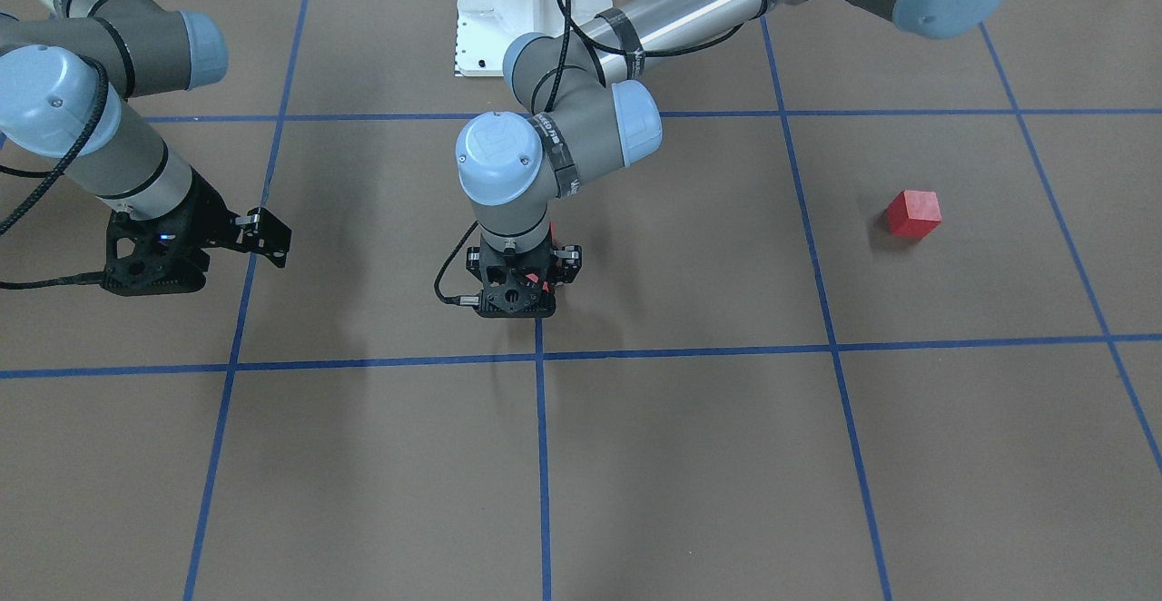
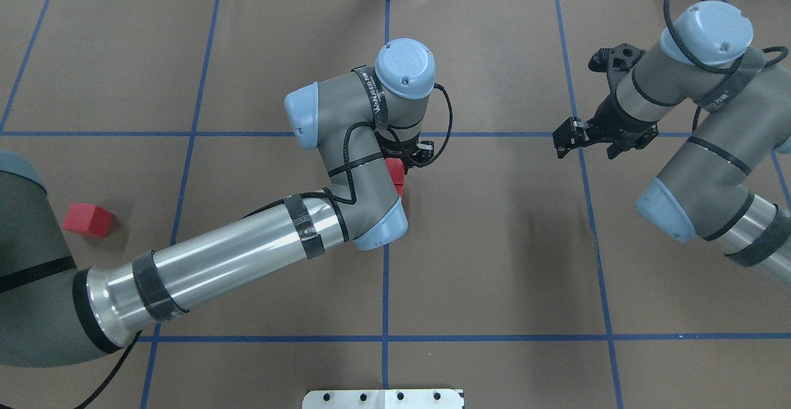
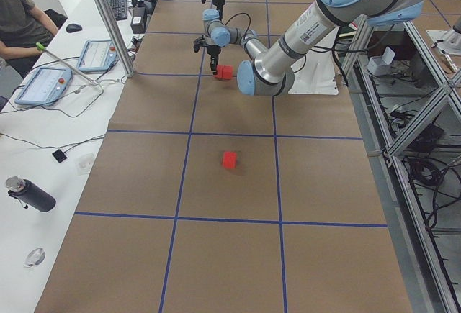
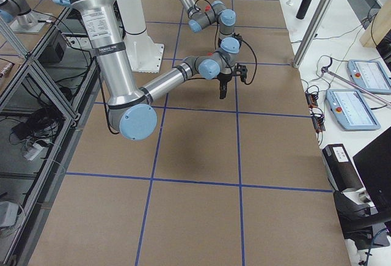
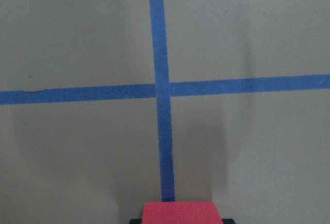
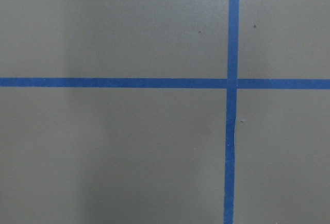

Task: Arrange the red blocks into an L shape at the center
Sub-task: 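Adjust the held cube against the center cube with the left gripper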

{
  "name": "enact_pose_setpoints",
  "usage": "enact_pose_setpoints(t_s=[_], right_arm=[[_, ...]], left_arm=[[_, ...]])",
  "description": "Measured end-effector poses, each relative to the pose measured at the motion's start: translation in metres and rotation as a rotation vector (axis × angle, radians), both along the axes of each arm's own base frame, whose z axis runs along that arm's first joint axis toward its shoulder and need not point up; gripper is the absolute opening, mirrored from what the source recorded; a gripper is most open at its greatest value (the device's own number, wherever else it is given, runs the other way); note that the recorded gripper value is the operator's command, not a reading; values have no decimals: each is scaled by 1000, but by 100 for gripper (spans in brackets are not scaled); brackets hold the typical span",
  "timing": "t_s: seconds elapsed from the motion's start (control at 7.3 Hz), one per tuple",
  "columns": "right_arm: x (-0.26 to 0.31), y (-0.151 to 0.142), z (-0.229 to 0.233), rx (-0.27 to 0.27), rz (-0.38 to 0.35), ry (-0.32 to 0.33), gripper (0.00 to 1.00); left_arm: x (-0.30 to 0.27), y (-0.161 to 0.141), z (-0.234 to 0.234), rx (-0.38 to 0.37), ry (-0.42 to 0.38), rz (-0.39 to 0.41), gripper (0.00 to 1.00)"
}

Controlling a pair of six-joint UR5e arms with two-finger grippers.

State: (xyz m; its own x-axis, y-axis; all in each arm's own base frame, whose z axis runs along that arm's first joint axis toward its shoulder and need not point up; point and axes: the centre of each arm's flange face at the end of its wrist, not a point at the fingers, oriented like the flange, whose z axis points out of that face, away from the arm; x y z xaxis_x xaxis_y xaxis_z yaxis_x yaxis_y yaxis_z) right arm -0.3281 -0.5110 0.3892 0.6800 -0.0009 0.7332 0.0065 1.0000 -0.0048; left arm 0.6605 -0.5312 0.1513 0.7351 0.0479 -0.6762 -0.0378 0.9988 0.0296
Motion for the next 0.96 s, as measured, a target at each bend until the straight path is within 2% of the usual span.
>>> enact_pose_setpoints(t_s=[0.96], right_arm=[[-2, -1, 5, 13, 1, -9, 100]], left_arm=[[-4, -1, 5, -3, -2, -4, 0]])
